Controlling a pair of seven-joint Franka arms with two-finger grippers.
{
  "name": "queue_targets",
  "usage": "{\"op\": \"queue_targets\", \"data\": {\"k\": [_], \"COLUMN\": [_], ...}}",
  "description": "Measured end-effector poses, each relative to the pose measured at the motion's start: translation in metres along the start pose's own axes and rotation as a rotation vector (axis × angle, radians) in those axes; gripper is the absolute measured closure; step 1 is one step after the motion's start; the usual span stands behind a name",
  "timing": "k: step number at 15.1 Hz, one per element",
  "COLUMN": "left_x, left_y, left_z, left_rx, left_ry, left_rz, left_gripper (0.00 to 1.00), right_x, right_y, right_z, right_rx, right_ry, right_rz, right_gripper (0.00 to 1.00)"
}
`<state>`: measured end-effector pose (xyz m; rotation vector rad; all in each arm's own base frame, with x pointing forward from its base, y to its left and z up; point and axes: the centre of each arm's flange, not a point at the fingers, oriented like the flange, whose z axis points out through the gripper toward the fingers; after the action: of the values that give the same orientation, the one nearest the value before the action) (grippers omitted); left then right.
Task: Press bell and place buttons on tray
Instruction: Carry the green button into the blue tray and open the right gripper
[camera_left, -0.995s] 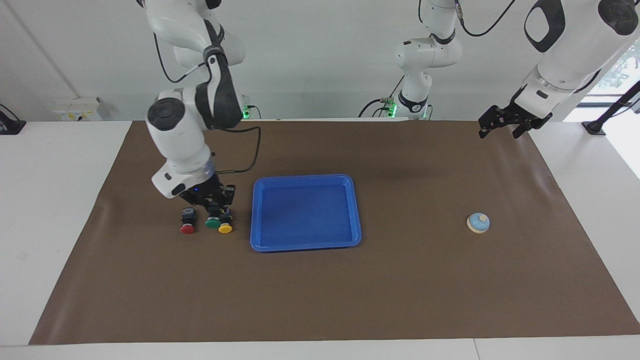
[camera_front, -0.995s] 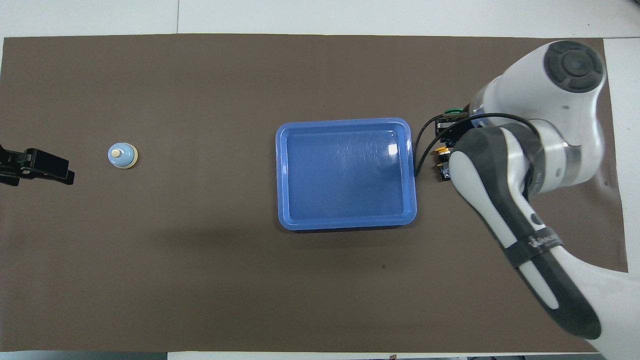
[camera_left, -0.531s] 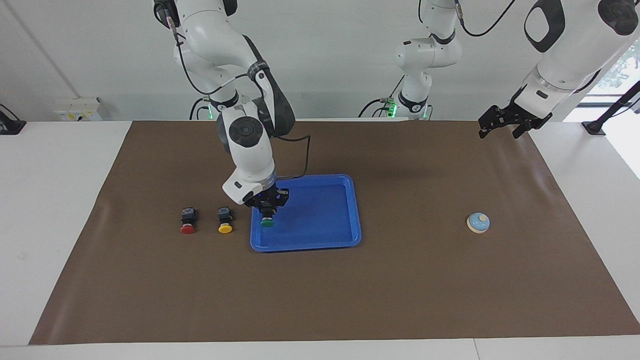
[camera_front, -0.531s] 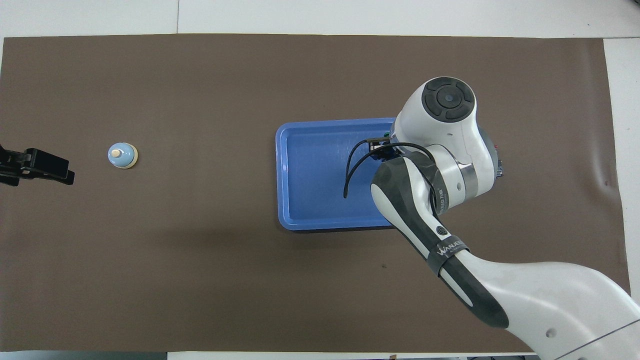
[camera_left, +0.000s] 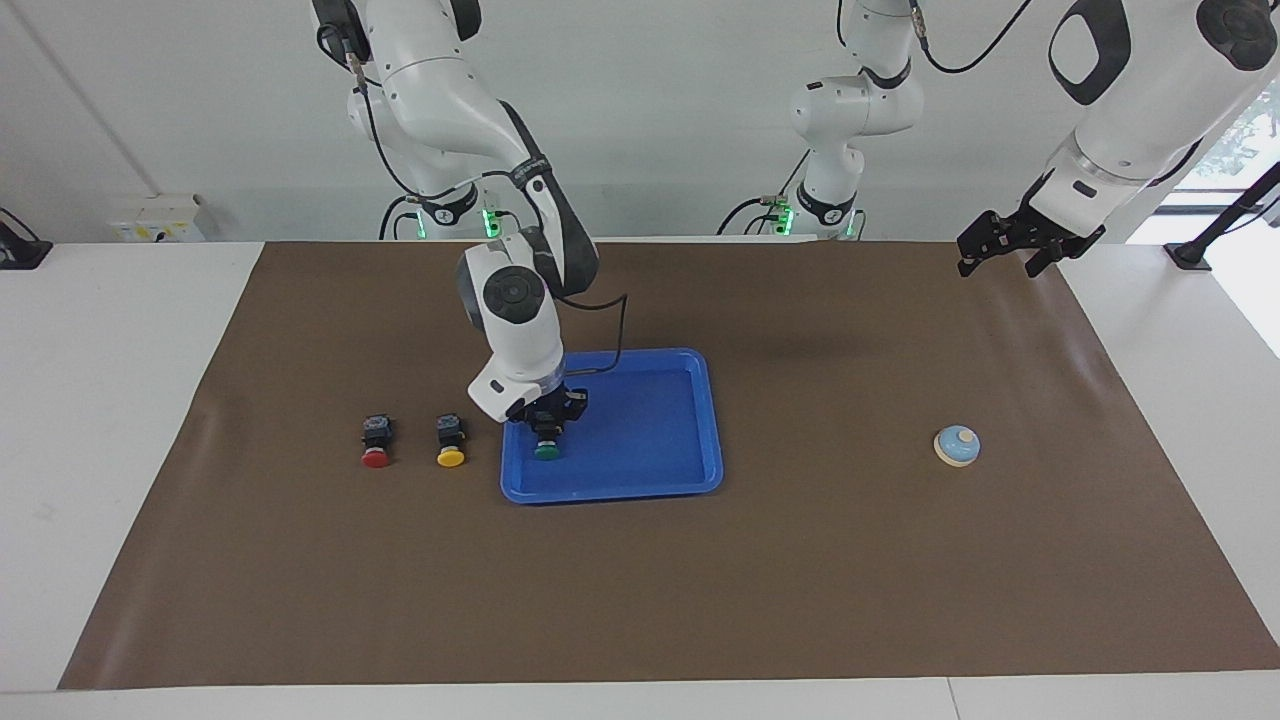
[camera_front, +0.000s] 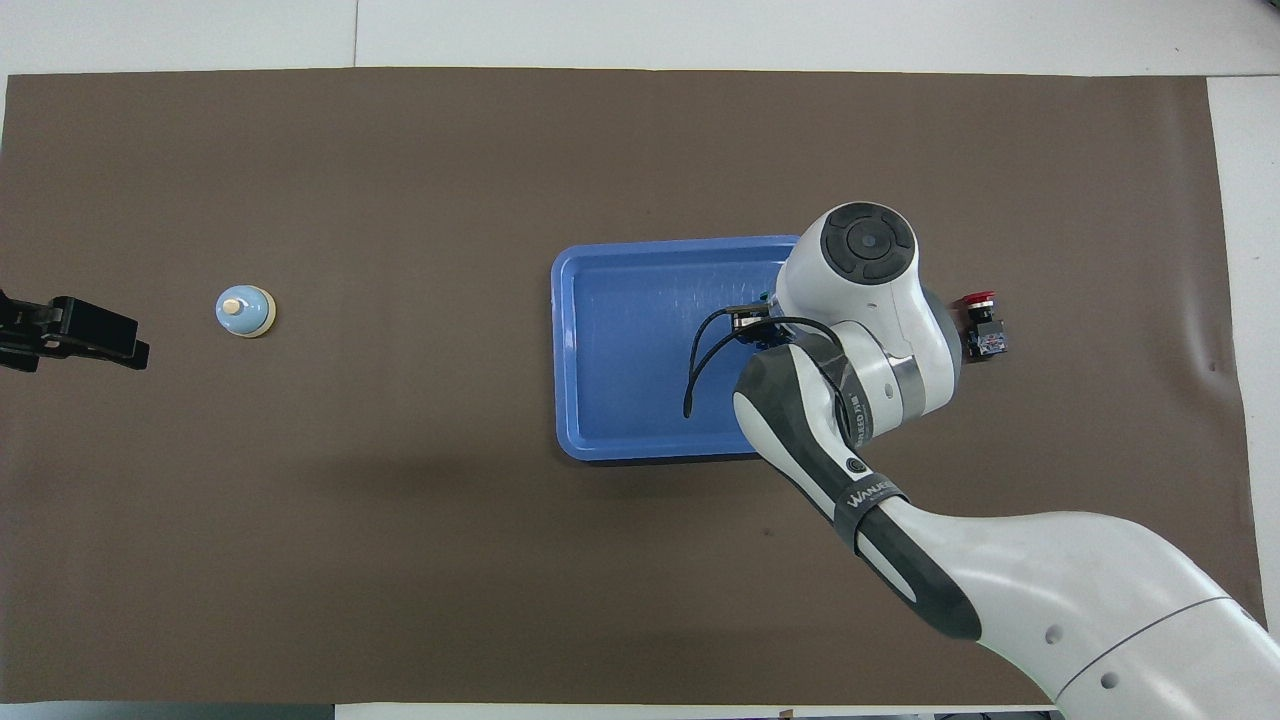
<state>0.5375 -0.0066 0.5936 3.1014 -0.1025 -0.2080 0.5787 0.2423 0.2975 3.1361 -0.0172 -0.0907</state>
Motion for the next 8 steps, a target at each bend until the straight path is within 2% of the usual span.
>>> {"op": "queue_targets", "data": {"k": [2, 4, 5, 8], "left_x": [0.000, 0.000, 0.000, 0.000], "left_y": [0.000, 0.000, 0.000, 0.000], "left_z": [0.000, 0.000, 0.000, 0.000], "left_rx": [0.000, 0.000, 0.000, 0.000], "left_ry": [0.000, 0.000, 0.000, 0.000], "left_rz": [0.000, 0.000, 0.000, 0.000], "left_gripper": [0.00, 0.00, 0.00, 0.00], "right_x": [-0.005, -0.009, -0.009, 0.002], "right_y": [-0.007, -0.012, -0.013, 0.001], "right_z": [0.000, -0.001, -0.002, -0.039], "right_rx": [-0.002, -0.003, -0.002, -0.003], "right_ry": [-0.001, -0.001, 0.001, 0.019], "right_rz": [0.000, 0.001, 0.000, 0.022], "right_gripper": [0.59, 0.47, 0.33, 0.02]}}
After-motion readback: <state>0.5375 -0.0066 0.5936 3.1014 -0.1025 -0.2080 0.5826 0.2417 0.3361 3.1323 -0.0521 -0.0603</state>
